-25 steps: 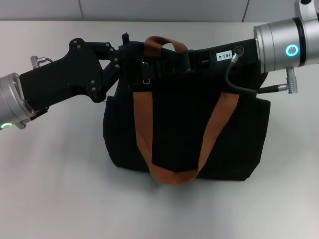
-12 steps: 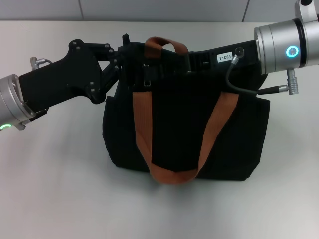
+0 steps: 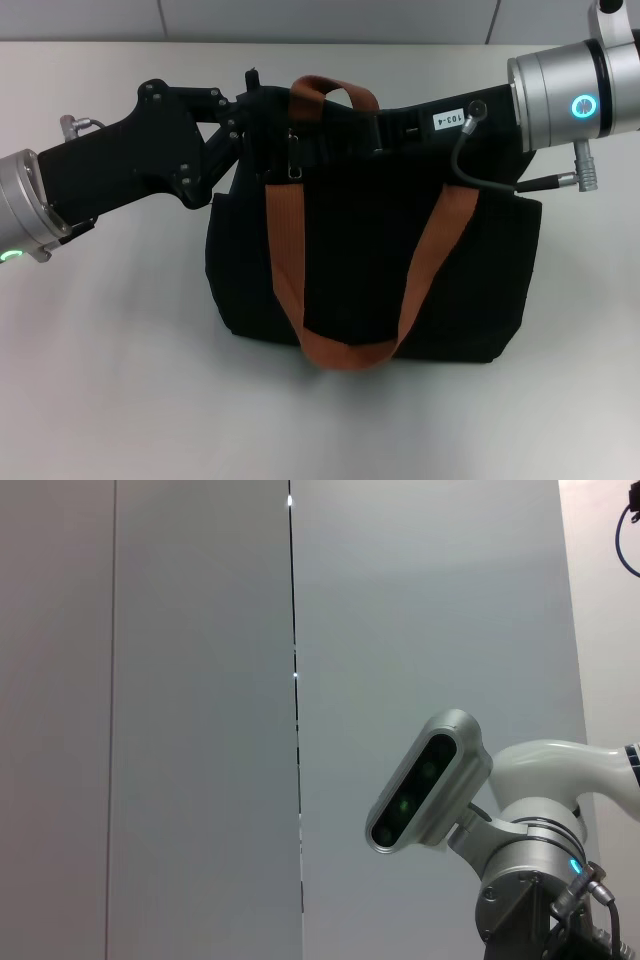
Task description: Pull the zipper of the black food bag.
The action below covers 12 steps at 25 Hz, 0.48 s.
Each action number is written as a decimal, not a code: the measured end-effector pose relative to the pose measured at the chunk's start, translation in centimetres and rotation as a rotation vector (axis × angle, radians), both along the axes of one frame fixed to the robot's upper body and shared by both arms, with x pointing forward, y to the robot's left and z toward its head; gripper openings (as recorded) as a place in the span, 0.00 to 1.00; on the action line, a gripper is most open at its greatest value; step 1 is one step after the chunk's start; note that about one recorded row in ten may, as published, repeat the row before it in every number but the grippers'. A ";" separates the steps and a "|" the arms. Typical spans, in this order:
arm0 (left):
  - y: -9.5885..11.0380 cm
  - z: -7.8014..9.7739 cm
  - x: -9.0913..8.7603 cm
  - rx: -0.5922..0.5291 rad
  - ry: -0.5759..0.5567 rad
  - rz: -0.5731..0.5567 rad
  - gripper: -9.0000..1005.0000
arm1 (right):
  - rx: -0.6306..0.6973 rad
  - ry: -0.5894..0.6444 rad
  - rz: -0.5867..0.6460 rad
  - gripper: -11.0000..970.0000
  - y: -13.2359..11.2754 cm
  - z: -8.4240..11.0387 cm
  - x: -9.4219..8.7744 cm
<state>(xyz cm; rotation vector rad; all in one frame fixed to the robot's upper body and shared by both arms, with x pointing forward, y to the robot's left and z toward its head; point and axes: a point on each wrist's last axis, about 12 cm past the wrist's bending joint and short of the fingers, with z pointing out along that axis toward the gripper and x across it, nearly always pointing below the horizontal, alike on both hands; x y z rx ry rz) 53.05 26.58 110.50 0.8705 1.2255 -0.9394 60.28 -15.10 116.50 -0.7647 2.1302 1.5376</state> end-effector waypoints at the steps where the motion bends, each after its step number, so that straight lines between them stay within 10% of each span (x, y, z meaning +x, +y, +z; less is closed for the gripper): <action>1: 0.0 0.0 0.0 0.000 0.000 0.000 0.06 | -0.002 -0.002 0.001 0.01 0.0 0.0 0.0; 12: 0.0 0.0 0.0 0.000 0.000 0.002 0.06 | -0.020 -0.027 0.000 0.01 -0.1 0.1 0.1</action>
